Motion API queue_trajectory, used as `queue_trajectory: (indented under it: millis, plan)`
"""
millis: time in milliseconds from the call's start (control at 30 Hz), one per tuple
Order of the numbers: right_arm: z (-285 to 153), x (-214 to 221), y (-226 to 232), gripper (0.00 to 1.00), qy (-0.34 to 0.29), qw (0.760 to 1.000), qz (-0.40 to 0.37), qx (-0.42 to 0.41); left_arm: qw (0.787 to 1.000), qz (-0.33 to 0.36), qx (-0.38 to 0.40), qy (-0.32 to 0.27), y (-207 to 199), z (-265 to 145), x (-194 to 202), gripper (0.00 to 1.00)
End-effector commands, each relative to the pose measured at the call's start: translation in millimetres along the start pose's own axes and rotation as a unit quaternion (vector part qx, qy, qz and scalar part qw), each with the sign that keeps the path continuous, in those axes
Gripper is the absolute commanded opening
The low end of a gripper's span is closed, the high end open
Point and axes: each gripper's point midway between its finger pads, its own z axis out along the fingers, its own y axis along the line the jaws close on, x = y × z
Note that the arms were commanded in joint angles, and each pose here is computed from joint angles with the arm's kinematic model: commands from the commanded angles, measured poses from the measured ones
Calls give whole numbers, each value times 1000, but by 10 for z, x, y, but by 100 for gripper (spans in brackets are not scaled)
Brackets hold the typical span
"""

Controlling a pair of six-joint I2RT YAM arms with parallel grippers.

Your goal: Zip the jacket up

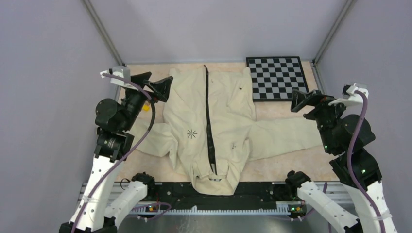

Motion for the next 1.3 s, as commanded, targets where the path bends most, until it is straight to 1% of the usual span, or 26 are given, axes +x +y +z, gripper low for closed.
queue_trajectory:
  millis: [0, 33, 133, 200, 333, 433, 500, 600, 667, 733, 833, 900, 967, 1100, 1200, 1267]
  plan:
    - [51, 192, -14, 99, 25, 1000, 14, 11, 1000, -23, -4, -2, 13, 82, -10, 99]
    - [62, 243, -28, 99, 29, 999, 18, 16, 1000, -28, -6, 5, 30, 110, 38, 99]
    - [94, 399, -39, 99, 50, 998, 19, 21, 998, -40, -23, 50, 117, 156, 293, 99]
    - [106, 523, 12, 99, 67, 997, 27, 9, 995, -45, -38, 77, 188, 180, 445, 99]
    - [145, 910, 149, 99, 111, 991, 78, -18, 989, -53, -78, 117, 360, 199, 719, 99]
    - [180, 1242, 257, 99, 154, 983, 91, -42, 976, -80, -128, 157, 534, 165, 1008, 99]
    - [194, 1465, 374, 99, 190, 974, 100, -67, 964, -100, -145, 197, 598, 137, 1293, 99]
    - [202, 1879, 630, 99, 265, 951, 100, -128, 947, -125, -115, 274, 516, 117, 1748, 99]
    - [182, 2088, 846, 99, 304, 929, 107, -184, 930, -145, -86, 327, 434, 92, 2058, 99]
    - [203, 2288, 977, 96, 334, 911, 112, -216, 911, -166, -50, 373, 340, 80, 2352, 99]
    - [310, 2481, 1123, 90, 360, 893, 128, -236, 885, -207, -13, 416, 237, 160, 2647, 99]
    - [433, 2594, 1201, 85, 371, 887, 138, -239, 871, -232, 6, 433, 186, 257, 2773, 99]
    - [589, 2672, 1268, 78, 373, 885, 142, -238, 860, -253, 6, 443, 197, 377, 2895, 98]
    - [949, 2827, 1377, 70, 380, 886, 139, -226, 862, -276, -8, 424, 311, 688, 3084, 92]
    - [1189, 2980, 1471, 64, 384, 883, 142, -228, 853, -289, -11, 435, 355, 831, 3274, 83]
    - [1313, 3177, 1518, 60, 400, 875, 148, -227, 851, -289, -19, 439, 400, 867, 3348, 81]
